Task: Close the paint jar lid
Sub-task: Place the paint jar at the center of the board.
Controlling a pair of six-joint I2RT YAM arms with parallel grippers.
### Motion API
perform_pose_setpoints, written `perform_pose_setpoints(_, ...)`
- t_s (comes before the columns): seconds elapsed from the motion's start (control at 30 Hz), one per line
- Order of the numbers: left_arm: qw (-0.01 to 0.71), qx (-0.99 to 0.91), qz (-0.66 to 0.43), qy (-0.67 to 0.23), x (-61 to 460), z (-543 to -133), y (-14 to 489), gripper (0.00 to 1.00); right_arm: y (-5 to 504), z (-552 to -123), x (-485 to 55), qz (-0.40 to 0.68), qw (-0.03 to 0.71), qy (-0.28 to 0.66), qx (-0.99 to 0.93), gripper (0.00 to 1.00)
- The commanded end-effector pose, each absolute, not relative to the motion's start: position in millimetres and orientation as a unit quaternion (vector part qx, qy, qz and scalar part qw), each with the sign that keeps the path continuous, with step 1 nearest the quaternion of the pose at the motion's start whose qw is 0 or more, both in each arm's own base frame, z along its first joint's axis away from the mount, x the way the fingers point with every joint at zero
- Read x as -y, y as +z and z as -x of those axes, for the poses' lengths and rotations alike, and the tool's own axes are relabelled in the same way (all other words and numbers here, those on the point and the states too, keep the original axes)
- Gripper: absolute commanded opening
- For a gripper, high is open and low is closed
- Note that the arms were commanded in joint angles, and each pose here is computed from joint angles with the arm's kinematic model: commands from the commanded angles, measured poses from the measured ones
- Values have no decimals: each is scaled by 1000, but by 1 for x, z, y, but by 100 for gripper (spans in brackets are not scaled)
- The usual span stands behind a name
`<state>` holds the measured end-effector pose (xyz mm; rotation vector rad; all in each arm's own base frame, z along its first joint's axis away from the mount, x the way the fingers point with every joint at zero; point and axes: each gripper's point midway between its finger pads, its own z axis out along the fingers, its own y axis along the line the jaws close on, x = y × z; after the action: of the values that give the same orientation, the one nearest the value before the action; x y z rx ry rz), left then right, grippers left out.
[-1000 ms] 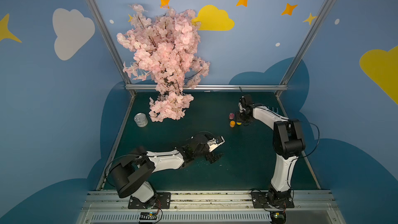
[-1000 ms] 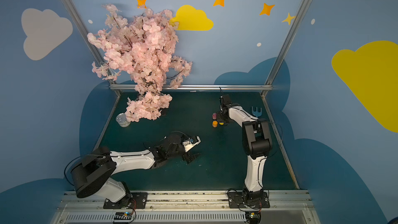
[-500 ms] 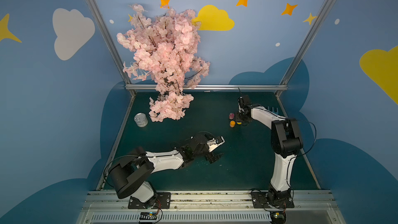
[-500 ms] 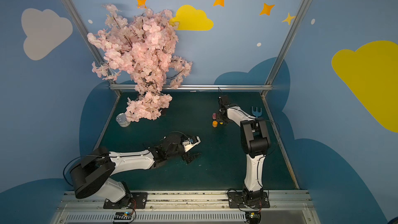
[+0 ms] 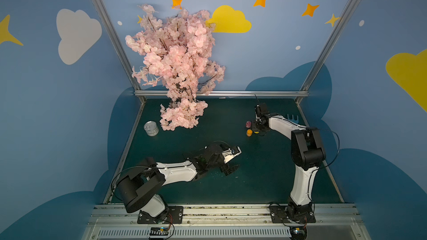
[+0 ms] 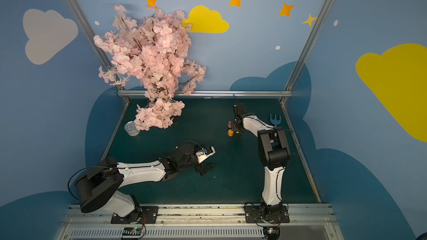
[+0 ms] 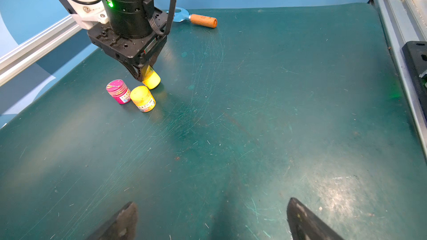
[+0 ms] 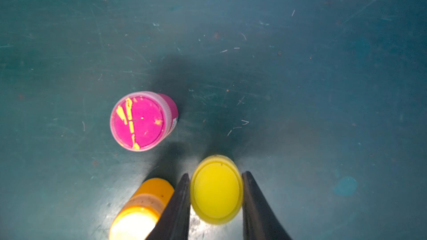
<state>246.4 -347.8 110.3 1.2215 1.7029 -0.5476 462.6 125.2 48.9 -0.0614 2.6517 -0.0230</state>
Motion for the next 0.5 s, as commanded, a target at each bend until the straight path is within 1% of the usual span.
perform_pose_setpoints(0.0,472,-688,-502,-230,346,-242,115,100,43,-449,-118,12,231,-26,-973,26)
perform_pose_setpoints(0.17,471,-686,-504,-231,347,-241,117,100,45,-448,-117,10,237,-28,-971,35)
perform_pose_setpoints(0.47,470,-686,-505,-230,347,-240,115,100,44,-448,-118,13,238,-37,-971,45)
